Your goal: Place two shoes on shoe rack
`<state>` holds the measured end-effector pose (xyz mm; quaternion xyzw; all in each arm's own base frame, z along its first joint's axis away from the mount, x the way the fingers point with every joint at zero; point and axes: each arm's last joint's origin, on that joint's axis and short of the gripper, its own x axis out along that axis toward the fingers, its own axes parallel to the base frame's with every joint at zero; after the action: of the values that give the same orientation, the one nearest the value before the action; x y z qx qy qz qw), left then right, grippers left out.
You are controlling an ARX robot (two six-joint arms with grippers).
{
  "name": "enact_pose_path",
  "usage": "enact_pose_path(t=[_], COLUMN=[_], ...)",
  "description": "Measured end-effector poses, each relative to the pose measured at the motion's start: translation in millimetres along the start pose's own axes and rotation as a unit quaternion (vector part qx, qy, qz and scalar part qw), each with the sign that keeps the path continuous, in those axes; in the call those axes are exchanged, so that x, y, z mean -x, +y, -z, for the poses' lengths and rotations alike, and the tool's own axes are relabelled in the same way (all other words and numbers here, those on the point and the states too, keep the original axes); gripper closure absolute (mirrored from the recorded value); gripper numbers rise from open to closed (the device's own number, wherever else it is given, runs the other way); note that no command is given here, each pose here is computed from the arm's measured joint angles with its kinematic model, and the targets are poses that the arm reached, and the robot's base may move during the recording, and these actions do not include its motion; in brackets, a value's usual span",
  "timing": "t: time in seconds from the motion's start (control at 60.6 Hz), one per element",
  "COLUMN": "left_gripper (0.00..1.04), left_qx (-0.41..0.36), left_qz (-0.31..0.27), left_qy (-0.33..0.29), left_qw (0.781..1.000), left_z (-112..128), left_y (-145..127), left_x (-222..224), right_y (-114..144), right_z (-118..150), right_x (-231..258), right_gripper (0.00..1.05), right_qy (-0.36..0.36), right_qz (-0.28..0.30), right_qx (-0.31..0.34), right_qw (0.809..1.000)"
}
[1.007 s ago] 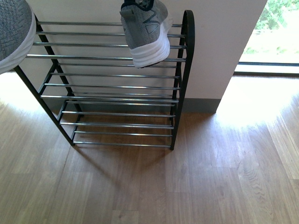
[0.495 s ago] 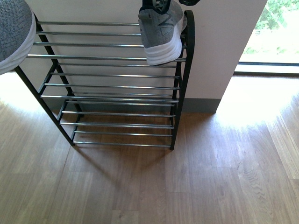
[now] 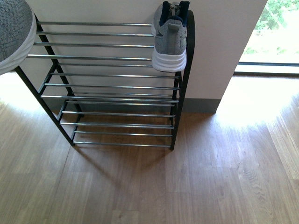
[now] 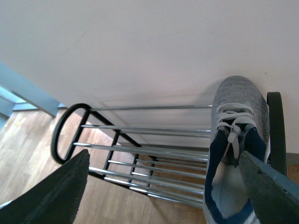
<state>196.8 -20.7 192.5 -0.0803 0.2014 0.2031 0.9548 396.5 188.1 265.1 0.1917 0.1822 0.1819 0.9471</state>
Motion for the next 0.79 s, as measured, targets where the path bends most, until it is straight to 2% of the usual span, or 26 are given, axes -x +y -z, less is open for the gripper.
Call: enact_pose_path(t=[0.182, 0.528, 0.644, 0.792], left_gripper=[1.03, 1.03, 1.03, 1.03], left_qx=[0.000, 0.000, 0.000, 0.000], left_qz=[0.000, 0.000, 0.000, 0.000], left_qy=[0.000, 0.000, 0.000, 0.000], left_qw=[1.000, 1.000, 1.000, 1.000], left_z=[0.0, 0.0, 0.0, 0.0], left_y=[0.0, 0.0, 0.0, 0.0], left_x=[0.0, 0.0, 0.0, 0.0], right_y=[-6.1, -53.7, -67.2, -67.7], right_z=[-1.4, 18.5, 26.6, 24.3], right_x=[62.8, 201.6, 228.5, 233.9], right_gripper=[0.09, 0.09, 0.09, 0.09], right_qy=[-0.003, -0.031, -0.048, -0.059], right_qz=[-0.022, -0.037, -0.029, -0.027], right_qx=[0.011, 0.051, 0.050, 0.053], right_qw=[1.000, 0.998, 0.997, 0.996])
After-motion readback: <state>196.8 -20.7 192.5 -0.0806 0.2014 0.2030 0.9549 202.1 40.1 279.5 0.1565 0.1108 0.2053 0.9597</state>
